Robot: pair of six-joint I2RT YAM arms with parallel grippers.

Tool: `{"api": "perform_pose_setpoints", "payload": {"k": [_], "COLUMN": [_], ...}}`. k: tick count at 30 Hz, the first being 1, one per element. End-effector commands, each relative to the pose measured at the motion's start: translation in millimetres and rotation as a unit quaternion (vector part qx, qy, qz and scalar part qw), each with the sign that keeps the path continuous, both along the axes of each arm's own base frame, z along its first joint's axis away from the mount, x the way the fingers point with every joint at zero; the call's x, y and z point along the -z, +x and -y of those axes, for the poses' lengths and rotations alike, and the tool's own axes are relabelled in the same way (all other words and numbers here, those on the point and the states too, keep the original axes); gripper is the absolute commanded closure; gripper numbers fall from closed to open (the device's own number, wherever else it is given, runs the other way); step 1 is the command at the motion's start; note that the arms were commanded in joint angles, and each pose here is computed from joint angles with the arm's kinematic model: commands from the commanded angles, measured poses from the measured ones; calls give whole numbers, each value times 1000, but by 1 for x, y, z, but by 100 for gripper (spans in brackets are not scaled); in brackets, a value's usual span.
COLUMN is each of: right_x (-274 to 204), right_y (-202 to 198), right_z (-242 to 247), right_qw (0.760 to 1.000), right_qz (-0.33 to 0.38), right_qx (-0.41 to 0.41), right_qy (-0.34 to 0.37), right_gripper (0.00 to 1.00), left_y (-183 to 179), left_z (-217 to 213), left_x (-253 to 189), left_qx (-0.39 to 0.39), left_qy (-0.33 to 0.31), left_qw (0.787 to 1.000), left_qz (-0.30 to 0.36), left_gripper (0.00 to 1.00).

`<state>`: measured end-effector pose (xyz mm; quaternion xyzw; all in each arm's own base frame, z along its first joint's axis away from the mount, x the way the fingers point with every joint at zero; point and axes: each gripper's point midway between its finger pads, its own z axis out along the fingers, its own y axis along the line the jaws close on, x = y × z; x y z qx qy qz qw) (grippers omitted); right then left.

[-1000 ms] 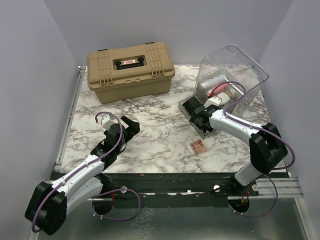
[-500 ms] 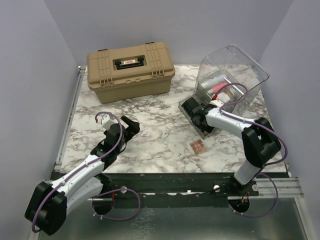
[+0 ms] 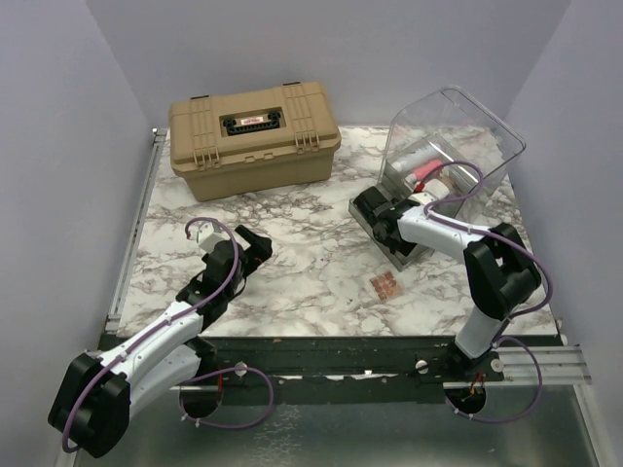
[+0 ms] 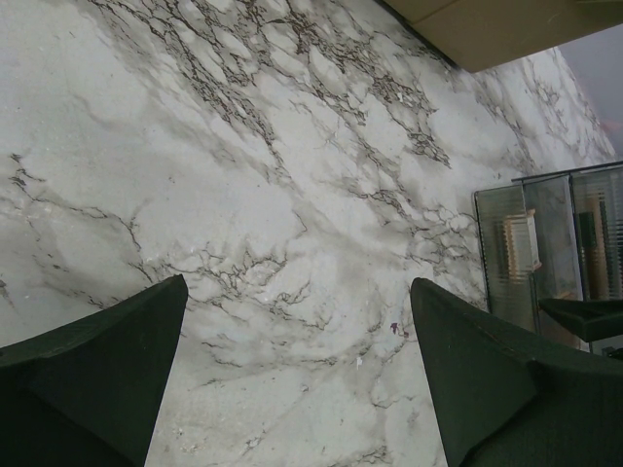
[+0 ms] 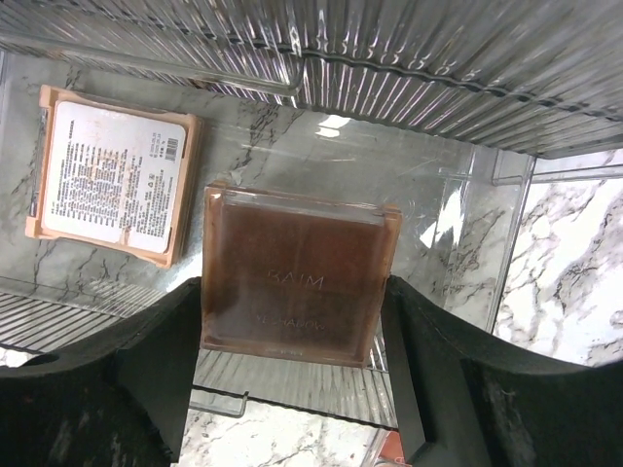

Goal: Organize the makeup
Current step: Place the makeup in the drawer.

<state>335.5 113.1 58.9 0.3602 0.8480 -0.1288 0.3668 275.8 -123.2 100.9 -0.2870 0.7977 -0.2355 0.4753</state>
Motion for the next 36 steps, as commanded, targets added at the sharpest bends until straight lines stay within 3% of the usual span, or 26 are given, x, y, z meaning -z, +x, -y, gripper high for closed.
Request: {"api": "perform_pose_setpoints", "payload": {"k": [1,3,6,13,19,24,30,36], "right_x": [3,2,-1,-14,-35,-41,-48,-67], "right_y": [2,2,3,7,13,9,-1,-21], "right_z": [6,5,3,-3,-22,-43,-55,-85], "right_qw": [1000,1000,1000,998,985,961,937,870], "right_qz": [-5,-8,-16,-14,11,18,32,83], "right_qx": [15,9,-1,-56,-170,-274,-344,-479], "right_qy": [-4,-2,-4,-4,15,35,44,76], "right_gripper": [29,26,11,9,9,10,10,9], "left_y": [1,2,2,2,3,3,4,4], "left_z": [-3,-3,-3,-3,-1,0,1,0], "left_x": [-3,-2,-3,-3,-3,-2,-2,-1], "left_qx": [-6,-7,-6,-6,-5,-3,-1,-2], "left_qy": [-2,-2,-1,-2,-2,-2,-1,0], "left_qw": [1000,1000,1000,1000,1000,1000,1000,1000], "left_qz": [5,4,4,6,3,1,1,0], "left_gripper": [1,1,1,1,1,1,1,1]}}
